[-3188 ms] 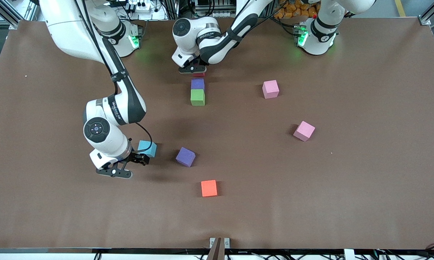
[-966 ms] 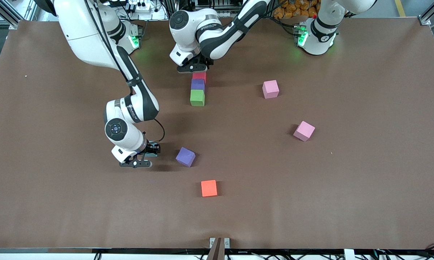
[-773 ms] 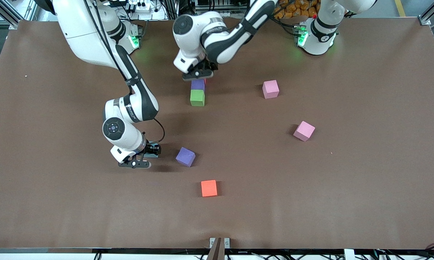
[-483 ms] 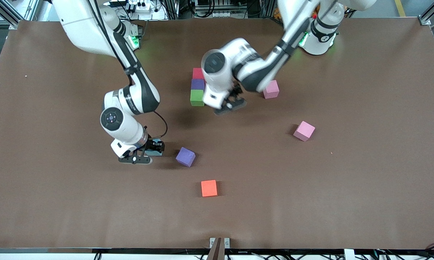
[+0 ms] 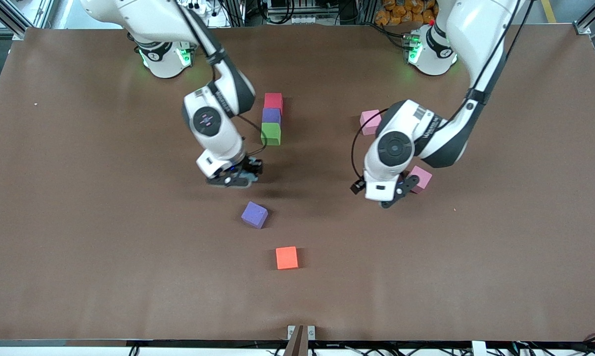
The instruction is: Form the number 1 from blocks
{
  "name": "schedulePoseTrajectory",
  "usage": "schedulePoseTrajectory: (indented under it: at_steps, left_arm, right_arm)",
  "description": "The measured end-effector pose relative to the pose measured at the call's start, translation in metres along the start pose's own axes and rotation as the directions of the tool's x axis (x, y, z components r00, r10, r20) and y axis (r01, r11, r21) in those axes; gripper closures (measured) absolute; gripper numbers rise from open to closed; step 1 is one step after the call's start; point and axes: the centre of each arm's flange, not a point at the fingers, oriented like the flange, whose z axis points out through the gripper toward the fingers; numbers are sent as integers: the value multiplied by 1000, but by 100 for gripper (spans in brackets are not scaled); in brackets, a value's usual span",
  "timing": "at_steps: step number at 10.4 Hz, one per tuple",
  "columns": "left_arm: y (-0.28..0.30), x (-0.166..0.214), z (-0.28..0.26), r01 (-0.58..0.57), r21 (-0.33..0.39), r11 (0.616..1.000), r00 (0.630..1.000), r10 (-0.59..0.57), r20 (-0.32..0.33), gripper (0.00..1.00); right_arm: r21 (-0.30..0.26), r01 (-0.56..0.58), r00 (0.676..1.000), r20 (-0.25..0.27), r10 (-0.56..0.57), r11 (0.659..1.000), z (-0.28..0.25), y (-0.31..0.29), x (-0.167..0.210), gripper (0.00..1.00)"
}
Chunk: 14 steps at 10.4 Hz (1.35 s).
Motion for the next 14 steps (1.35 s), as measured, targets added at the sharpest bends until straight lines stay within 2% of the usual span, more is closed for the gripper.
schedulePoseTrajectory:
  at_steps: [2, 4, 8, 12, 13, 14]
  left_arm:
    - [-44, 23, -4, 60, -29, 998, 998, -61, -28, 0]
    - [-63, 27, 4, 70, -37, 997, 996, -72, -47, 0]
    - [-50, 2, 26, 11, -12, 1000, 999, -12, -51, 0]
    - [-53, -27, 45, -27, 23, 999, 999, 28, -36, 0]
    - [-56, -51, 56, -67, 17, 998, 997, 68, -31, 0]
    - [-62, -82, 67, -120, 6, 993, 992, 121, -31, 0]
  right_arm:
    - [-11, -6, 1000, 11, 6, 1000, 11, -18, -32, 38]
    - [-26, -7, 1000, 20, 8, 1000, 20, -11, -38, 38]
    - [-37, 18, 1000, 26, -17, 999, 34, -17, -55, 38]
    - [-32, 38, 999, 5, -38, 999, 48, -28, -69, 37]
    - [-34, 38, 999, 7, -38, 999, 50, -28, -70, 31]
    - [-37, 39, 999, 9, -38, 999, 54, -28, -72, 16]
